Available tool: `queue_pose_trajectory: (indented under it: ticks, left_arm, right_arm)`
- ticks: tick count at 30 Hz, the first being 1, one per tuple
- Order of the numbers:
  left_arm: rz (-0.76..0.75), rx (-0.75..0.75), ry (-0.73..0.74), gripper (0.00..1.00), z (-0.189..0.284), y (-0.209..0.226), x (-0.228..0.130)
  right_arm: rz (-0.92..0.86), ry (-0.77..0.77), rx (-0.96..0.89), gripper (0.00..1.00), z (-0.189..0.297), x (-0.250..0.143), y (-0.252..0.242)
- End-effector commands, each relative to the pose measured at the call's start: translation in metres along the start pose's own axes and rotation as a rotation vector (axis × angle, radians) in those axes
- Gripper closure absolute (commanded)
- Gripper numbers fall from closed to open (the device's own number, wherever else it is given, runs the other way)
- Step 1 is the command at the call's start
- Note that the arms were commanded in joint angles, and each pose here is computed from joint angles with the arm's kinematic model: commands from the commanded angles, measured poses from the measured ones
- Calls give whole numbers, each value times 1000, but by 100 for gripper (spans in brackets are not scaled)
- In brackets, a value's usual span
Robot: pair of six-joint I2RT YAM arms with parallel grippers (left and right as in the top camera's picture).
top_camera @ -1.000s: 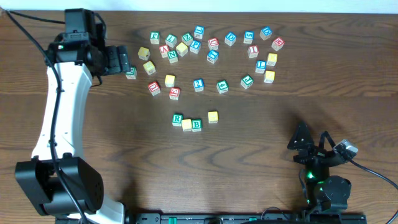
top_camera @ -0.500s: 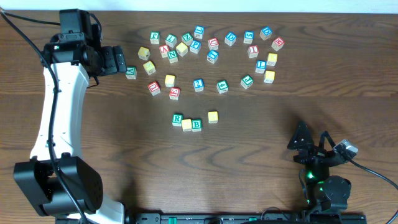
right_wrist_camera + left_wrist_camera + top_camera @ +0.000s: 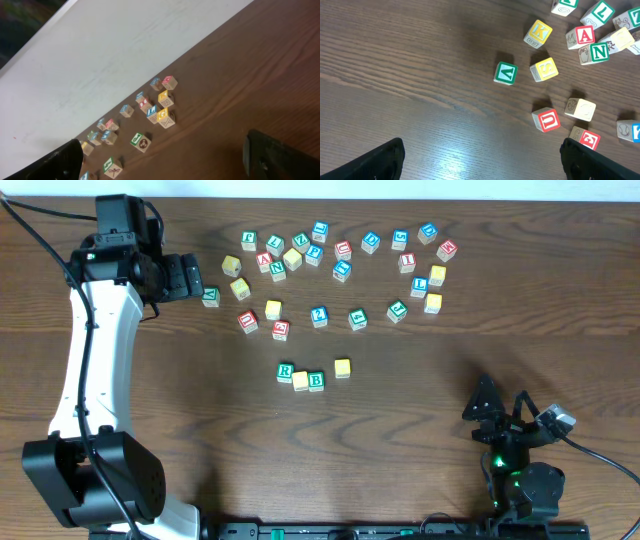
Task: Spell out ROBOT
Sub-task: 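Move the left gripper toward the blocks at the upper left, then reach the right gripper to the blue T block and grasp it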
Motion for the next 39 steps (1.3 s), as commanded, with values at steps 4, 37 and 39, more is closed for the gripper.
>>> queue_pose_trajectory:
  ticks: [4,37,39]
  left_arm:
    - [-13,8,-17,3,4,1,4]
    - [-13,8,-17,2,4,1,4]
    - [-12,8,-17,2,4,1,4]
  right_arm:
    - [-3,-3,-6,1,0,0,-1]
    - [301,118,269,1,-6,38,52]
    - [328,187,294,1,-16,50,62]
Point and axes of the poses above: each gripper's point midway between its finger pads, its own z axis back along the fingers, its own y axis along the line the jaws close on, x = y × z, the point moved 6 cm from there along z, back along the fingers, and after that the axes turned 13 degrees about z, right-handed, at the moved point
